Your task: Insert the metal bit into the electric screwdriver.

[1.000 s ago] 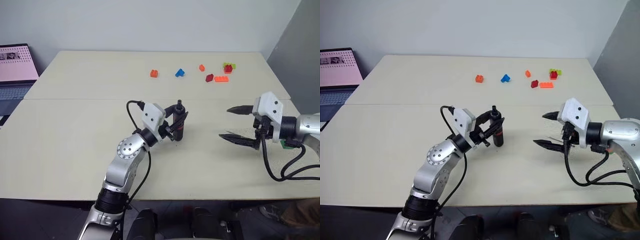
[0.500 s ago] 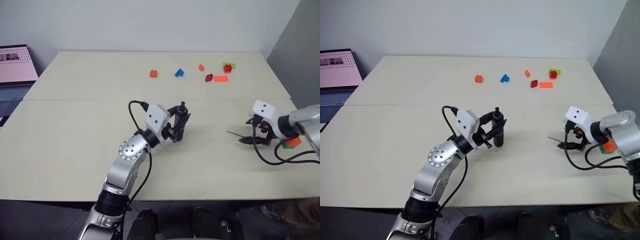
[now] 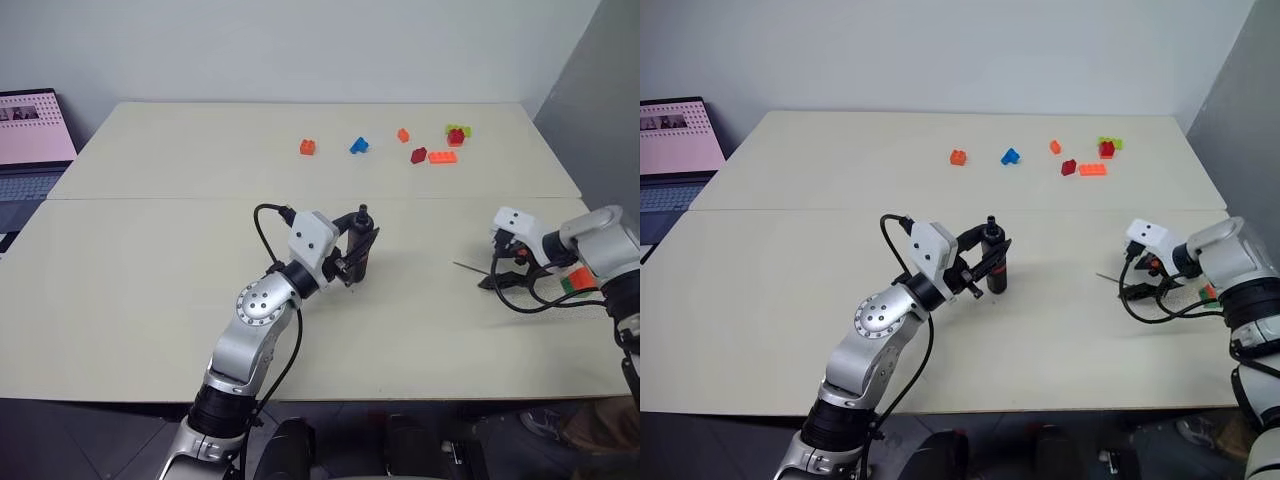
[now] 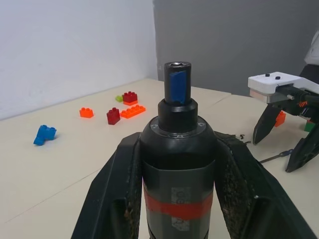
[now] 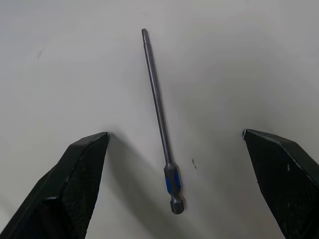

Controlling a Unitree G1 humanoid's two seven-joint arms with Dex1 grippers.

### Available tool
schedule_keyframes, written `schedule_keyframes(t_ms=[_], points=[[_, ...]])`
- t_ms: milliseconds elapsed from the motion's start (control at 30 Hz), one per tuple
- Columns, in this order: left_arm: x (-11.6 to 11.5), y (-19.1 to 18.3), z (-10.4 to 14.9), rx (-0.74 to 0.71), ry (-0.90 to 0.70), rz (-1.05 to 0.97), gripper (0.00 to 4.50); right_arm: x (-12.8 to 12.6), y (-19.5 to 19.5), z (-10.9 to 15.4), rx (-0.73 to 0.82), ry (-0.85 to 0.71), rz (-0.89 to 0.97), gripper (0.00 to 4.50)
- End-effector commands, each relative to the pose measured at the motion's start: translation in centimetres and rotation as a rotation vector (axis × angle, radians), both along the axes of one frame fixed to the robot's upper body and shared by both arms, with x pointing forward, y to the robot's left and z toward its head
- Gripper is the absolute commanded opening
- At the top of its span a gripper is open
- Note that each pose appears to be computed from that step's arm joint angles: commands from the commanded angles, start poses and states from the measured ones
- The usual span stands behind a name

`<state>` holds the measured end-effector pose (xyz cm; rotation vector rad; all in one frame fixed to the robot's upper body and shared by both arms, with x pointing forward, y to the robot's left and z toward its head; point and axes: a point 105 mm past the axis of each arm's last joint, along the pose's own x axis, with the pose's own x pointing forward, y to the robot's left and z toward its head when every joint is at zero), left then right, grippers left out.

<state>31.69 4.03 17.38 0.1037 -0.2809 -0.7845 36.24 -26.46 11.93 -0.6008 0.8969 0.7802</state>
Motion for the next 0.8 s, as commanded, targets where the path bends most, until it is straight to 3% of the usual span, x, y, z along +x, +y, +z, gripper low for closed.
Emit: schedule_keyframes(t_ms=[33,400,500,633,800], points=[[0.0,0.5,-0.1,0.016,-0.002,0.033,1.64,0.0,-0.1,-0.4,-0.005,0.04,0.0,4.15],[0.1,0.8,-0.3,0.019,0.001,0.044,1.64,0.0,0.2,-0.8,0.009,0.074,0.009,4.15],[0.2,0.8,-0.2,0.018,-0.001,0.047,1.64,0.4,0.5,-0.4,0.021,0.034,0.031,3.77],[0.2,0.8,-0.2,0.016,-0.001,0.048,1.64,1.1,0.7,0.4,0.05,-0.044,0.032,3.77],[0.2,0.8,-0.2,0.018,0.001,0.047,1.64,0.5,0.2,-0.1,0.044,-0.005,0.003,3.77]])
